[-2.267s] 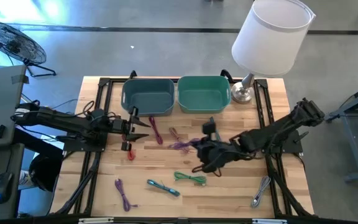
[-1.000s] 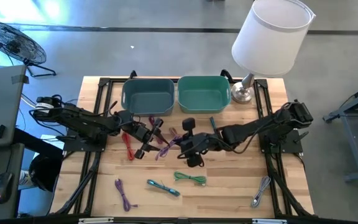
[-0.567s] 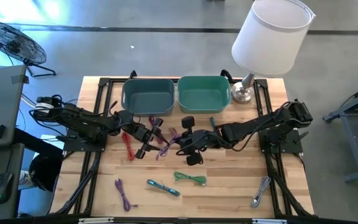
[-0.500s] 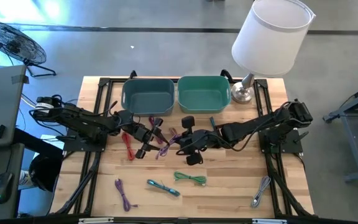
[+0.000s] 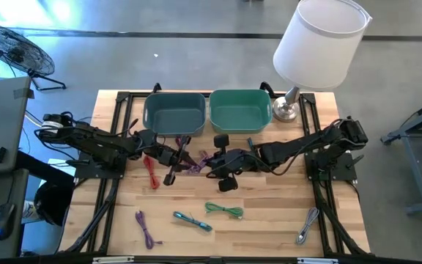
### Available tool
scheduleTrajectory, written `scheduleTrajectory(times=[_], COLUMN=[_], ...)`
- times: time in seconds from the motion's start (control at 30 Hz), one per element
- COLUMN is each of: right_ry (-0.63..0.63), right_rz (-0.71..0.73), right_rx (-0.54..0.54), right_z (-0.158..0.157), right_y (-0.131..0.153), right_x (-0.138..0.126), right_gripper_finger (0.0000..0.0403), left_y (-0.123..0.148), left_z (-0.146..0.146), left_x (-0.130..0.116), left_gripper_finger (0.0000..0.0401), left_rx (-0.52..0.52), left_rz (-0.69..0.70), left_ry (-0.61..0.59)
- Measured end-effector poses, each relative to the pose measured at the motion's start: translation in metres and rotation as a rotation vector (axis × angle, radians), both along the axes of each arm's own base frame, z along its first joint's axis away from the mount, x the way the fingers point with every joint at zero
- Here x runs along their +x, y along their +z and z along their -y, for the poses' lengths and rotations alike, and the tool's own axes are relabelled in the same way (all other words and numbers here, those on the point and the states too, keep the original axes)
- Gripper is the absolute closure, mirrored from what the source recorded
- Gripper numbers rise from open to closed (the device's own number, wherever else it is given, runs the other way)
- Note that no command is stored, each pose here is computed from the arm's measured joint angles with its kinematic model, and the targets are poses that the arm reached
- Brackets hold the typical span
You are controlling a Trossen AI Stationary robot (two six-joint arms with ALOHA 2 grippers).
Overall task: Pick & Place USB Port
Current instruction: Put the top purple usb cable into the blue bin
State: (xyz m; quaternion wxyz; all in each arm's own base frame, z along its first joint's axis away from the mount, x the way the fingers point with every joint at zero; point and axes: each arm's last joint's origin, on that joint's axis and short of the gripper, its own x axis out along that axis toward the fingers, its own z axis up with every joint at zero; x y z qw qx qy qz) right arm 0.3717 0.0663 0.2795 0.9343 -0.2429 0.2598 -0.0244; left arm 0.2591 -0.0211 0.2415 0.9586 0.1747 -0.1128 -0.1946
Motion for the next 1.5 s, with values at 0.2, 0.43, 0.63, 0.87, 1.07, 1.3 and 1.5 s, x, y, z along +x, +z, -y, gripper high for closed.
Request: scheduleTrajectory(times=[0.2,0.43,0.63,0.87,1.07,1.3,1.5], right_ry=[-0.027,-0.126,-0.174,-0.202,-0.211,-0.216,-0.22], right_rz=[0.001,-0.03,-0.04,-0.026,-0.021,-0.019,-0.028], right_rx=[0.017,-0.102,-0.16,-0.151,-0.136,-0.121,-0.112], right_z=[-0.009,-0.028,-0.042,-0.046,-0.046,-0.047,-0.047], right_y=[-0.001,0.003,0.003,0.004,0.004,0.003,0.002], right_x=[-0.003,-0.019,-0.029,-0.031,-0.031,-0.032,-0.032], right_gripper_finger=[0.0376,0.0305,0.0256,0.0254,0.0256,0.0256,0.0254], left_y=[0.005,0.032,0.079,0.086,0.047,0.026,0.026], left_z=[-0.003,-0.021,-0.039,-0.071,-0.108,-0.134,-0.139], left_x=[-0.005,-0.04,-0.075,-0.076,-0.056,-0.043,-0.042], left_gripper_finger=[0.0389,0.0389,0.0389,0.0389,0.0389,0.0357,0.0261], left_rx=[0.014,0.213,0.423,0.443,0.429,0.316,0.303], left_rz=[-0.009,-0.344,-0.625,-0.893,-1.16,-1.225,-1.21], left_ry=[0.053,0.5,0.946,1.015,1.01,0.883,0.895])
